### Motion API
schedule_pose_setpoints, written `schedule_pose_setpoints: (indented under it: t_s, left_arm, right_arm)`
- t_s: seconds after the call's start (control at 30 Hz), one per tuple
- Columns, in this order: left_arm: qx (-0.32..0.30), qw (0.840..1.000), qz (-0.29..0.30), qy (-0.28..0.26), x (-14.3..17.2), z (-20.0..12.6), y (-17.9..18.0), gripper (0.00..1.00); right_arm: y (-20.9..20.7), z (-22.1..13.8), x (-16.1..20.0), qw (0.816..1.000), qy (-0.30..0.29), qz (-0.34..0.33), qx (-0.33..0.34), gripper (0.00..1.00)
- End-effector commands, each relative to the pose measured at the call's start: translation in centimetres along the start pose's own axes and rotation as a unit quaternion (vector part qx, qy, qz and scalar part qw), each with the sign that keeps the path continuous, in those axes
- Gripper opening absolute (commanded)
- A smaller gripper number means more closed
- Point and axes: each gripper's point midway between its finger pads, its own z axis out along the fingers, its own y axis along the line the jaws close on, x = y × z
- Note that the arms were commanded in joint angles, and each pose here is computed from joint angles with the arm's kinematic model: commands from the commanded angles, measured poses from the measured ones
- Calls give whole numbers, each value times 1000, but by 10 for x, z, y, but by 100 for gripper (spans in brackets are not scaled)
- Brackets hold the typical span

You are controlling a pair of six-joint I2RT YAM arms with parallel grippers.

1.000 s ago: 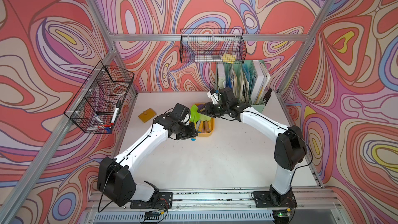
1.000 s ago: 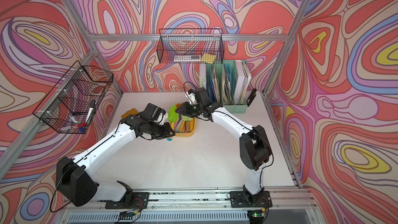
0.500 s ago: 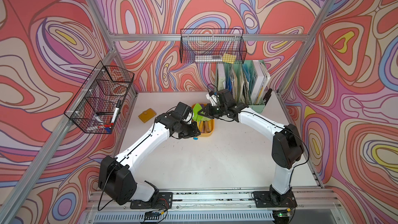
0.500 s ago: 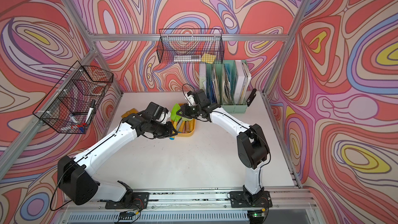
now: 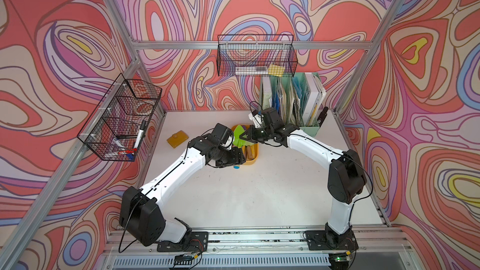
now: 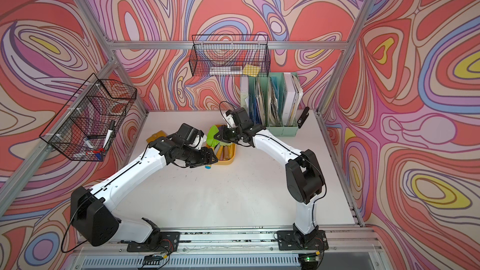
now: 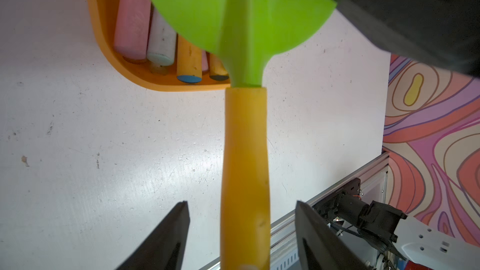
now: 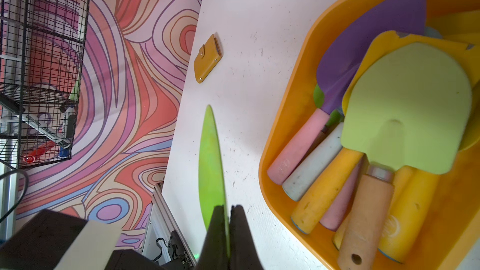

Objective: Put the shovel into the storage box
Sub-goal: Pick up the shovel from the center of the board, then place the shovel in the storage box.

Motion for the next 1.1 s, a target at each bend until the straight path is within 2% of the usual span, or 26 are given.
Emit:
schedule_pose_setpoints:
  t_s: [0.0, 0.4, 1.07]
  left_arm:
    - [8, 999, 20, -23, -6, -11, -8, 85]
    - [22, 996, 44, -70, -3, -26, -6, 89]
    - [41, 995, 49, -77, -5, -23, -11, 89]
  right_arm:
    - [3, 2, -8, 1000, -10, -7, -2, 0]
    - [-34, 22, -26, 1000, 8, -27, 9, 0]
    - [-96, 51, -46, 997, 41, -54, 22, 0]
